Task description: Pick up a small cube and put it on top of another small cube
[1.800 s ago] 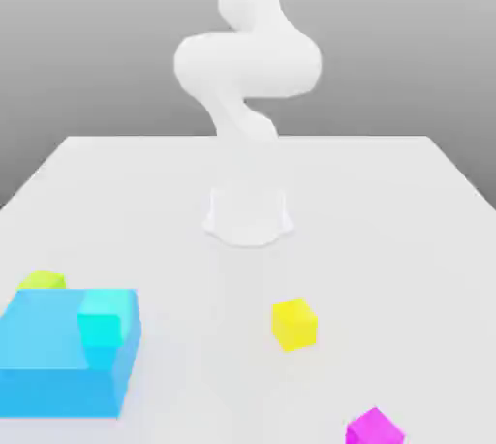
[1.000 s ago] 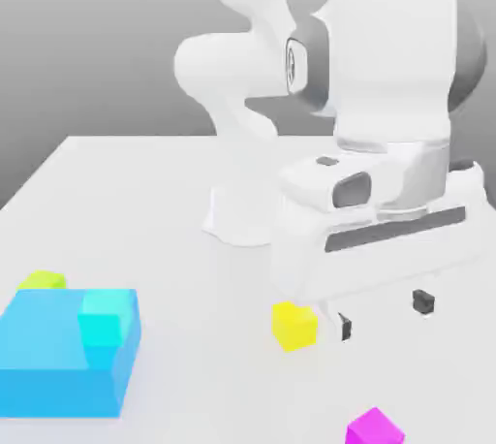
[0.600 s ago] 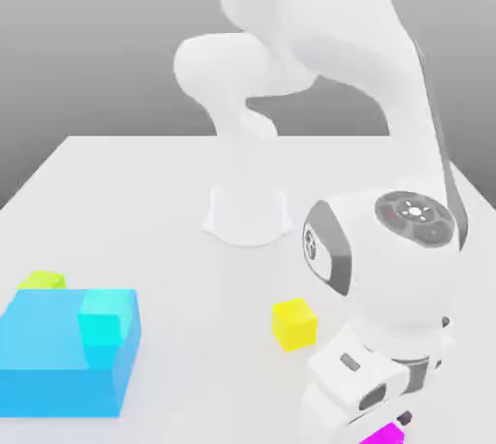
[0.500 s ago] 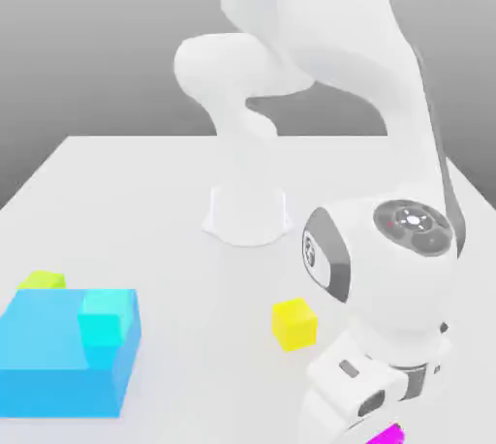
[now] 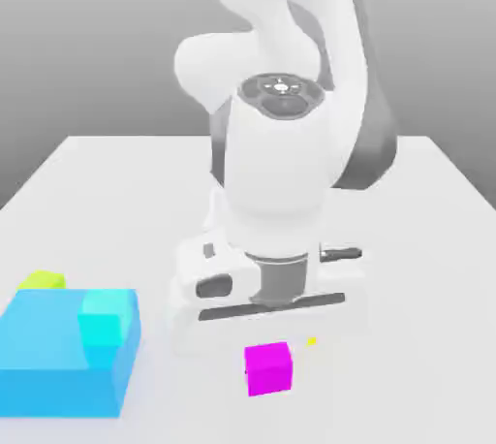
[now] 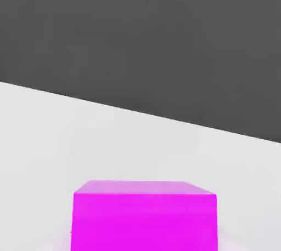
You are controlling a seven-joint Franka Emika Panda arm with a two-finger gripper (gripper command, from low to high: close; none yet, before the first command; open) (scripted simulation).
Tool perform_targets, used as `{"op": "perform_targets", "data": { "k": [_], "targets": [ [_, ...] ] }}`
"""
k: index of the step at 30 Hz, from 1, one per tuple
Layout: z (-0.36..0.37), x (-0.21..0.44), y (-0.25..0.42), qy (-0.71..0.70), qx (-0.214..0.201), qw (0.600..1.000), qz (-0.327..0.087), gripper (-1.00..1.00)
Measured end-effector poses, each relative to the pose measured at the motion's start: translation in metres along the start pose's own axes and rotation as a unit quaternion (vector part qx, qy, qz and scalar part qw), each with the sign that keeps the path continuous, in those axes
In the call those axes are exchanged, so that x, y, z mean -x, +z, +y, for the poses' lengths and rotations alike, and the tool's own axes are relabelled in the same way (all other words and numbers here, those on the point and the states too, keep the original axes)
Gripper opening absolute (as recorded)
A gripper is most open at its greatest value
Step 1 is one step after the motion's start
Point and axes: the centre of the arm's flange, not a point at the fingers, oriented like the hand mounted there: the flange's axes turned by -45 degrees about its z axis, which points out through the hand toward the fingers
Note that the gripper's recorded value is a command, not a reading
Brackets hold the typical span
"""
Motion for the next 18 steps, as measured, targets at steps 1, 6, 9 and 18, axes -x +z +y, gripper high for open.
{"op": "perform_targets", "data": {
  "k": [1,6,9,18],
  "targets": [
    [0.022,0.009,-0.008,0.037,-0.001,0.999,0.000,-1.00],
    [0.108,0.067,-0.046,0.207,-0.011,0.978,-0.002,-1.00],
    [0.120,0.078,-0.022,0.237,-0.014,0.971,-0.003,-1.00],
    [0.121,0.080,0.007,0.241,-0.013,0.970,-0.003,1.00]
  ]
}}
